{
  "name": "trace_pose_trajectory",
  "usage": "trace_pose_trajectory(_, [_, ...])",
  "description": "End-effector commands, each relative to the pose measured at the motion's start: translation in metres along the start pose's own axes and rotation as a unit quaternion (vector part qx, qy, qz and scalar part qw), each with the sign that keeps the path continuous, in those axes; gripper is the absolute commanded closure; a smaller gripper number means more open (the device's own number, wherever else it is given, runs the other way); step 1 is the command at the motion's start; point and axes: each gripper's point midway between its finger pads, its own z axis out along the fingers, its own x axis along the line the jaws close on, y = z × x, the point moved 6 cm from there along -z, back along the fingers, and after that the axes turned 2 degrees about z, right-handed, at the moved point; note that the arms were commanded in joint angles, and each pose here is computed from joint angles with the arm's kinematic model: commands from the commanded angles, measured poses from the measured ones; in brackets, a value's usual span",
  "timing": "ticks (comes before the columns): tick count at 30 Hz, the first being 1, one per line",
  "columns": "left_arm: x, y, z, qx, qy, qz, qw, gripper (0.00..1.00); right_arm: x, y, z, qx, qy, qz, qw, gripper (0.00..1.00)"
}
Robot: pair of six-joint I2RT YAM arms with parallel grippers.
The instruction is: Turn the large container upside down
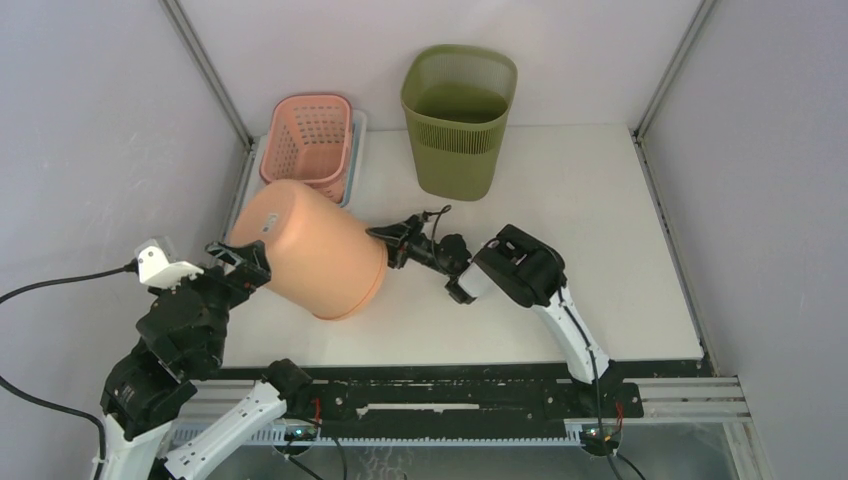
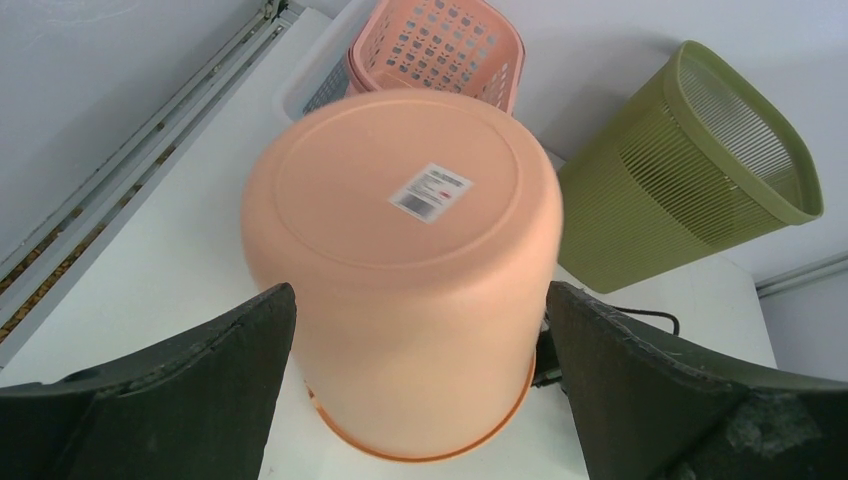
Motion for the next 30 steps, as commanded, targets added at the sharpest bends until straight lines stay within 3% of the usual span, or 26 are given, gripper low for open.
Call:
trace_pose_trajectory(1, [-0.009, -0.002, 0.007, -0.002, -0.004, -0.003, 1.000, 0.00, 0.013, 0.000, -0.029, 0.008, -0.010, -0.051, 0.999, 0.45])
trace_pose_trajectory(6, [-0.021, -0.012, 0.017, 0.024, -0.012, 0.026, 0.999, 0.00, 0.010, 0.012, -0.061, -0.009, -0.059, -0.066, 0.996, 0.36])
trace_pose_trajectory(8, [-0.028, -0.018, 0.023, 0.040, -0.011, 0.041, 0.998, 0.00, 0.007, 0.019, -0.075, -0.019, -0.089, -0.071, 0.993, 0.28])
trace_pose_trajectory(13, [-0.042, -0.032, 0.034, 0.062, -0.025, 0.051, 0.996, 0.00, 0.006, 0.032, -0.114, -0.056, -0.157, -0.099, 0.981, 0.26])
trace_pose_trajectory(17, [-0.049, -0.041, 0.042, 0.075, -0.029, 0.058, 0.995, 0.00, 0.006, 0.044, -0.145, -0.095, -0.238, -0.127, 0.958, 0.25])
trace_pose_trajectory(22, [-0.056, -0.062, 0.051, 0.105, -0.036, 0.069, 0.991, 0.00, 0.016, 0.057, -0.185, -0.150, -0.344, -0.191, 0.907, 0.20])
trace_pose_trajectory(25, [-0.058, -0.075, 0.054, 0.124, -0.045, 0.068, 0.989, 0.00, 0.028, 0.064, -0.207, -0.176, -0.374, -0.212, 0.885, 0.18])
trace_pose_trajectory(30, [-0.053, -0.096, 0.056, 0.151, -0.040, 0.077, 0.985, 0.00, 0.049, 0.068, -0.242, -0.208, -0.382, -0.232, 0.870, 0.15])
